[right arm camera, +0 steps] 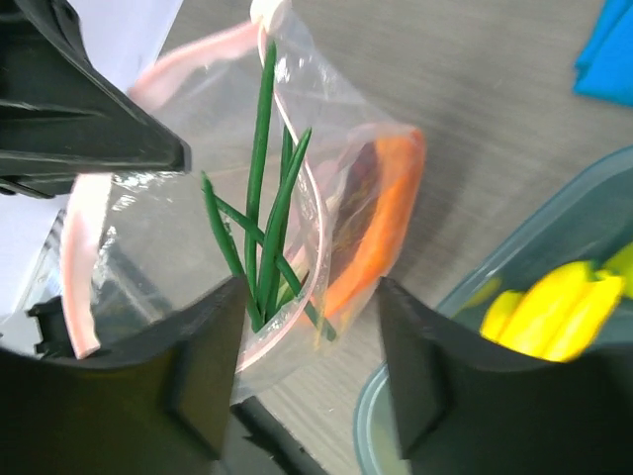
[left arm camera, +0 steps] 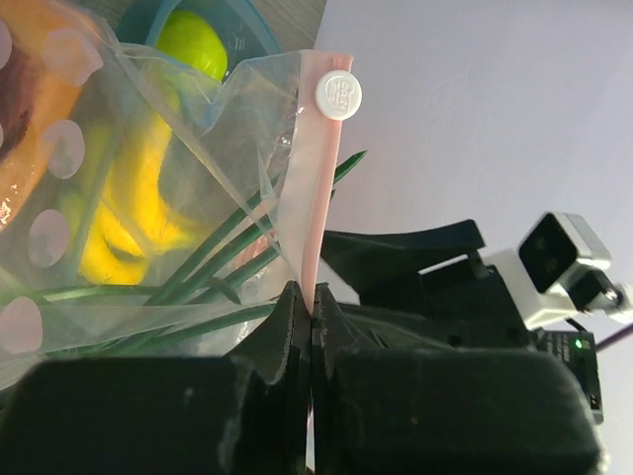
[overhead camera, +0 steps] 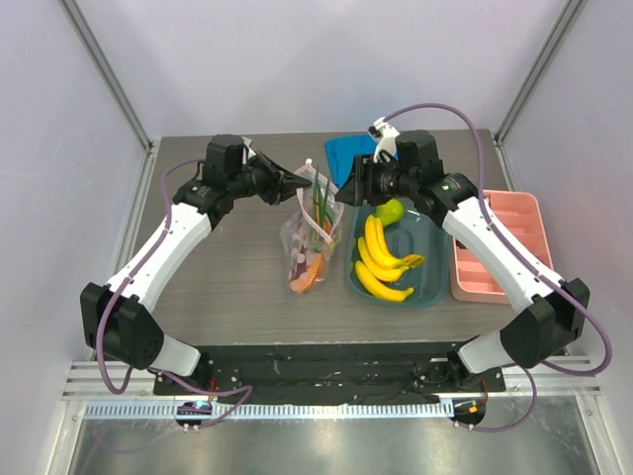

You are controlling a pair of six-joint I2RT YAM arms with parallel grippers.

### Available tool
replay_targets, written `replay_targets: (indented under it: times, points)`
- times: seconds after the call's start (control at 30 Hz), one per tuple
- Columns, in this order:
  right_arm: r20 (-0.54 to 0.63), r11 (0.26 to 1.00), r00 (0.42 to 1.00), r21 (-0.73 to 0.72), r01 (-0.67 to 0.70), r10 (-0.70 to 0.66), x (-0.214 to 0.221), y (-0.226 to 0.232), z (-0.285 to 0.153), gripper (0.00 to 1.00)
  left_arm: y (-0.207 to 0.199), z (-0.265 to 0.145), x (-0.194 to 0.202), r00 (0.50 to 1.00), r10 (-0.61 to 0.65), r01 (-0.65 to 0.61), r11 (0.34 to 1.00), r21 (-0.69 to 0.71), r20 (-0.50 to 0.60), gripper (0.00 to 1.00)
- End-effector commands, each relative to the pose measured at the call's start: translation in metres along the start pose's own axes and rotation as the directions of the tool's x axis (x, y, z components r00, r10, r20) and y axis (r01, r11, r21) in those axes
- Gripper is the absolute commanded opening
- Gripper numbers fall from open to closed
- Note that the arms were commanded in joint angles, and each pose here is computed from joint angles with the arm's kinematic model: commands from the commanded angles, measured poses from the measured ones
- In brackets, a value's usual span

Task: Place the food in the zip-top bag and seal the zipper
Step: Adjust the zipper food storage bag at the center of the board.

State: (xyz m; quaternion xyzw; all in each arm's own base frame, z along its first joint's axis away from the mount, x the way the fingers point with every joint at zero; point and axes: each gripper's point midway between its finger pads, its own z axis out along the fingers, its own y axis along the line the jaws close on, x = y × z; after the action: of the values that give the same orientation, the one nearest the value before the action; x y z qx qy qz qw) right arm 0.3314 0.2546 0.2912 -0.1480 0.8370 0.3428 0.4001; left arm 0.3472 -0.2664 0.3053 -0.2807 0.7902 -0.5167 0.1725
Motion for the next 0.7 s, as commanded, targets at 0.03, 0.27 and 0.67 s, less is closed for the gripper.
replay_targets:
  times: [0.03, 0.27, 0.67]
  points:
    - [-0.080, 0.995, 0.994, -0.070, -0.074, 0.069, 0.021, 0.007, 0.018, 0.52, -0.030, -0.020, 0.007, 0.995, 0.098, -0.098, 0.989, 0.112, 0.006, 0.00]
    - [-0.035, 0.973, 0.996, -0.214, -0.089, 0.084, -0.005, 0.044, 0.003, 0.01, -0.012, -0.042, -0.002, 0.912, 0.408, -0.405, 0.913, -0.058, 0.048, 0.00]
    - [0.003, 0.898, 0.993, -0.426, -0.108, 0.121, -0.044, 0.129, -0.014, 0.01, 0.000, -0.130, -0.031, 0.374, 0.921, -0.862, 0.301, -0.408, -0.112, 0.00]
